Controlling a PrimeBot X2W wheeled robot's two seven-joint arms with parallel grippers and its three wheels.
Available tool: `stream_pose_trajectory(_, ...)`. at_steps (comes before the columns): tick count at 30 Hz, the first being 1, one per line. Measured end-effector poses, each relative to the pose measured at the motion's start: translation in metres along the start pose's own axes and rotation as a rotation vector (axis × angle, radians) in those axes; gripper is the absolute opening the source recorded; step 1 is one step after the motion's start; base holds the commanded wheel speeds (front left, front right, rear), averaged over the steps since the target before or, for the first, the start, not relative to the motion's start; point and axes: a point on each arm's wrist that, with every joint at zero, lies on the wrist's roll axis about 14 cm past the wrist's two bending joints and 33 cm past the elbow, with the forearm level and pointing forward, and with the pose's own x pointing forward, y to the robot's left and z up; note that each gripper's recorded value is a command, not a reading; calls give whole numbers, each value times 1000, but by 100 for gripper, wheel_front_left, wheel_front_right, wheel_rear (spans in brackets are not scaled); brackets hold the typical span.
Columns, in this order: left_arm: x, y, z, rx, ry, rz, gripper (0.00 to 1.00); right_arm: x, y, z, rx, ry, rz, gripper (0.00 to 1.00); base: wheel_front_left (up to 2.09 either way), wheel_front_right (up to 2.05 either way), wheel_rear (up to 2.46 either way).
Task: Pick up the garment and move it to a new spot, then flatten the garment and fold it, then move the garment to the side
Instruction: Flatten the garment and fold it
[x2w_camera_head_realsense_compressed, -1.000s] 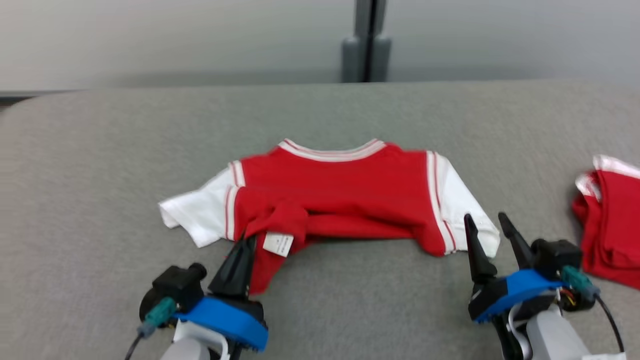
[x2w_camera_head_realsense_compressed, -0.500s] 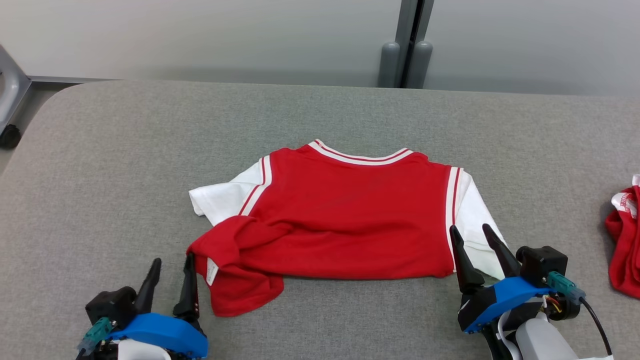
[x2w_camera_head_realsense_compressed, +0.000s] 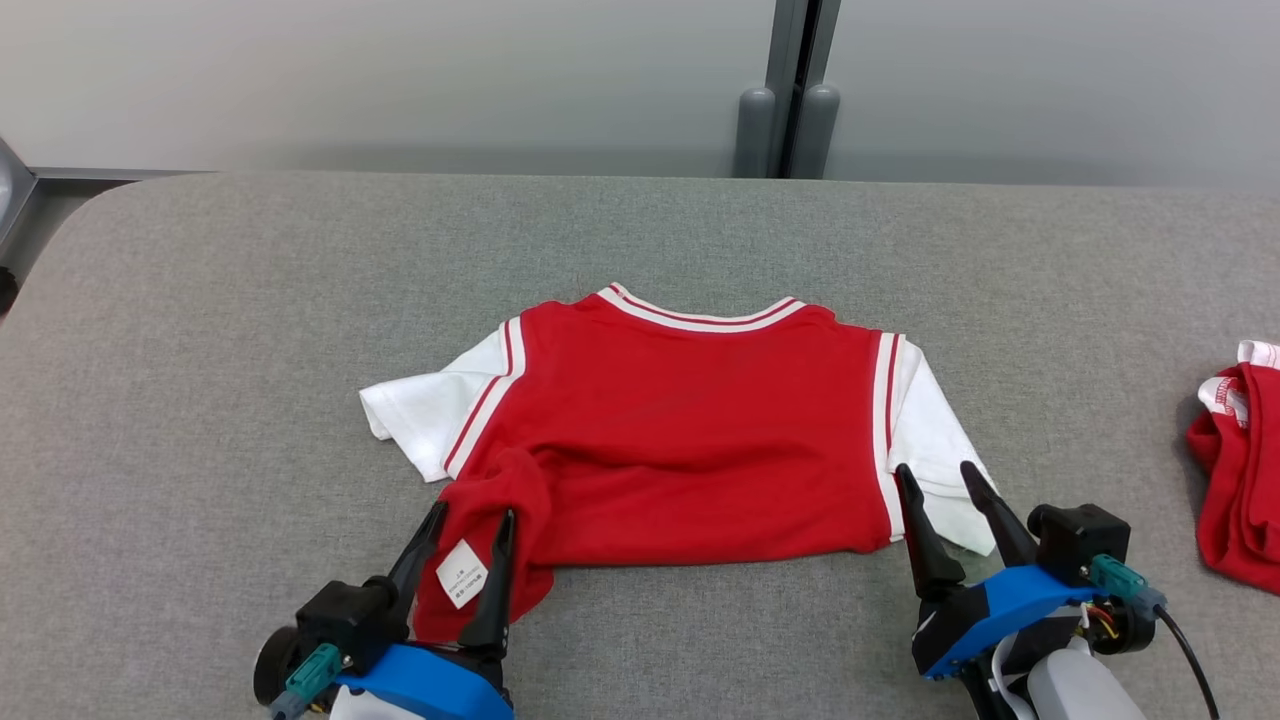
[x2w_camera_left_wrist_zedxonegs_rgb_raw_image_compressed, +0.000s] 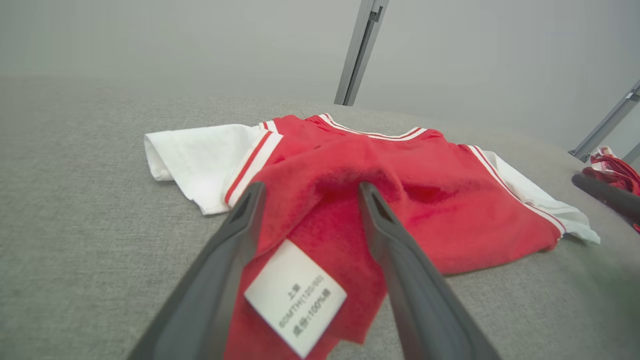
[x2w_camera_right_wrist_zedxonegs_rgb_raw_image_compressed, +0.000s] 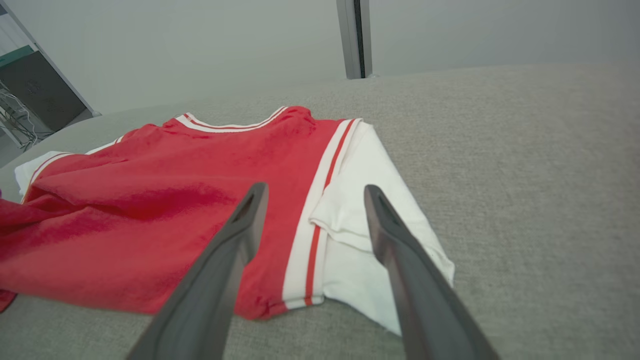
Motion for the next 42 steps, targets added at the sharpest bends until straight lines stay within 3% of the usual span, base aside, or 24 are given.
stream_pose_trajectory(17, -7, -48, 8, 141, -18, -199, 100, -5, 3, -3, 8, 12, 6, 100, 0, 0, 0)
stream_pose_trajectory(26, -10, -4, -34, 168, 127, -69, 100, -11, -7, -9, 8, 27, -24, 100, 0, 0, 0)
stream_pose_trajectory(27, -9, -2, -37, 159, 134, -58, 77, -11, -8, -10, 7, 29, -26, 100, 0, 0, 0)
stream_pose_trajectory(28, -7, 0, -36, 152, 132, -48, 11, -12, -9, -11, 8, 30, -29, 100, 0, 0, 0)
stream_pose_trajectory(29, -5, 1, -34, 138, 123, -36, 0, -12, -10, -11, 8, 31, -32, 100, 0, 0, 0)
stream_pose_trajectory(34, 11, 10, 13, 90, -26, 8, 0, -11, -13, -10, 10, 28, -41, 100, 0, 0, 0)
stream_pose_trajectory(42, 9, 57, 87, 62, -243, 144, 0, -8, -4, -14, 27, 40, -18, 100, 0, 0, 0)
